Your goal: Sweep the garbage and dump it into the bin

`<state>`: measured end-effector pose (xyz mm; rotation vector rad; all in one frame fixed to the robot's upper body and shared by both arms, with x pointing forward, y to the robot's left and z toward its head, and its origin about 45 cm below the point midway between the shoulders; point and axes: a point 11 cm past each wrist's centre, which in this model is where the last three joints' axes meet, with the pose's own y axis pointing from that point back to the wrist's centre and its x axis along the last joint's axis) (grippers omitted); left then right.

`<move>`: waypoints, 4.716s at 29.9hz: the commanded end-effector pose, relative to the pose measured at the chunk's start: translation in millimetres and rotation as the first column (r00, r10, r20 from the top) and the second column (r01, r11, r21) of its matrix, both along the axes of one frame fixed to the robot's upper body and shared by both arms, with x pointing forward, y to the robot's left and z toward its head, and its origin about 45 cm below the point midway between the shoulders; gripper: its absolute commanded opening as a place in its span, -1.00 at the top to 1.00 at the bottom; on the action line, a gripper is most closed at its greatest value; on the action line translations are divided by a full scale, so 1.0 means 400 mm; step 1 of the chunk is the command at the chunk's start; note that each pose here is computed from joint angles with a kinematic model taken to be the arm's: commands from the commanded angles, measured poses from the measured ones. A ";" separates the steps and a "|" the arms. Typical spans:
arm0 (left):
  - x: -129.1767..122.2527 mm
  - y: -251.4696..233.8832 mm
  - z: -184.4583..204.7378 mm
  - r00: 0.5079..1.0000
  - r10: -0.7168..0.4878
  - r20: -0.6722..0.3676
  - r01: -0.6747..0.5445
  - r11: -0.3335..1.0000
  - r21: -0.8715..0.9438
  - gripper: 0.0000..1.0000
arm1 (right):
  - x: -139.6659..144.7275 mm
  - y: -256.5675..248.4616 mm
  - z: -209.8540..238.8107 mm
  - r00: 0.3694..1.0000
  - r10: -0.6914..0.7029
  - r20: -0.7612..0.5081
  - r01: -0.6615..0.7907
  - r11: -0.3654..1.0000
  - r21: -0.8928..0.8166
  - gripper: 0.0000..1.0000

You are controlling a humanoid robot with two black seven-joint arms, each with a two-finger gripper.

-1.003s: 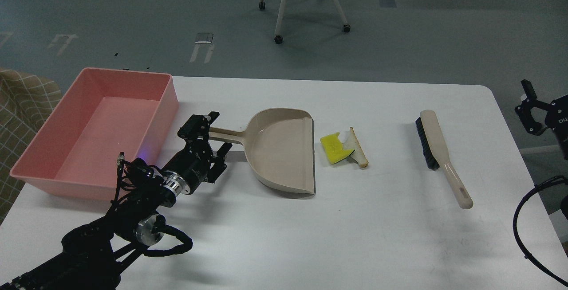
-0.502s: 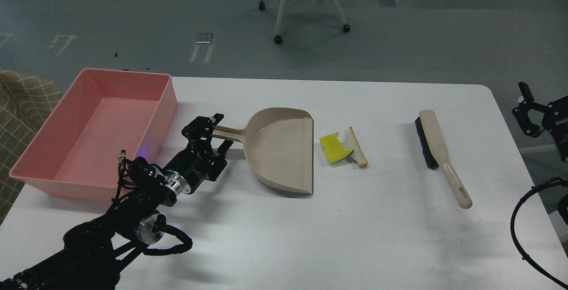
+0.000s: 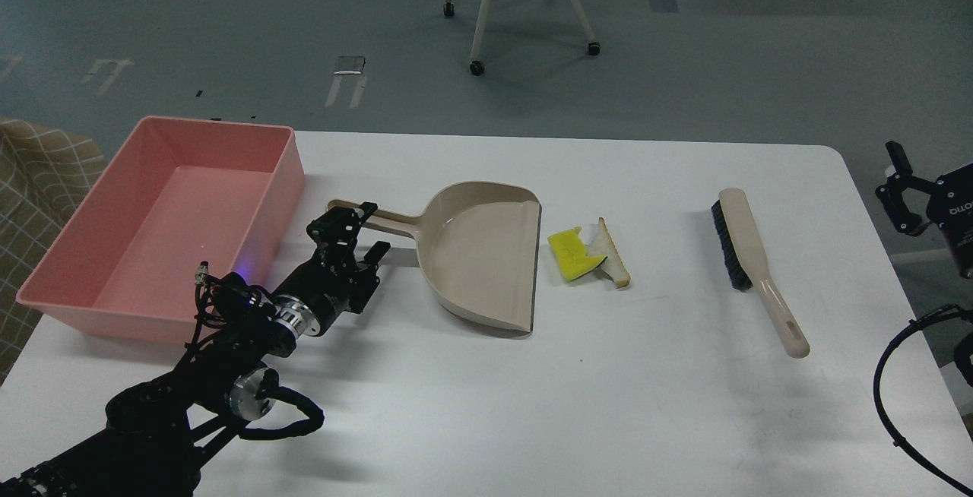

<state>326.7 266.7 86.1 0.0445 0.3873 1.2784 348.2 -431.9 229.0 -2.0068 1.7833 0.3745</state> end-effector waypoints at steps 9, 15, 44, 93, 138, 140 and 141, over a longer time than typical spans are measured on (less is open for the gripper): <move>0.024 -0.016 0.024 1.000 -0.011 0.028 0.011 1.000 -0.009 -0.44 | -0.003 -0.002 -0.001 1.000 -0.003 -0.001 0.003 1.000 0.001 -1.00; 0.030 -0.010 0.026 0.999 -0.005 0.036 0.005 1.000 -0.004 -0.39 | -0.006 -0.004 -0.005 1.000 -0.004 -0.005 0.004 1.000 0.001 -1.00; 0.041 -0.032 0.054 0.995 -0.054 0.089 0.051 0.998 0.035 0.12 | -0.012 -0.001 -0.016 1.000 -0.007 -0.011 0.007 1.000 0.011 -1.00; 0.115 -0.025 0.053 0.991 -0.090 0.097 0.075 0.985 0.154 -0.45 | -0.038 -0.006 -0.028 1.000 -0.010 -0.025 0.010 1.000 0.003 -1.00; 0.206 -0.113 0.033 0.991 -0.093 0.093 0.072 0.974 0.215 0.48 | -0.040 -0.006 -0.030 1.000 -0.012 -0.026 0.012 1.000 0.005 -1.00; 0.204 -0.112 0.031 0.991 -0.097 0.097 0.074 0.972 0.222 0.57 | -0.040 -0.006 -0.030 1.000 -0.012 -0.026 0.012 1.000 0.005 -1.00; 0.205 -0.106 0.029 0.991 -0.091 0.103 0.066 0.972 0.225 0.62 | -0.040 -0.006 -0.030 1.000 -0.012 -0.026 0.012 1.000 0.005 -1.00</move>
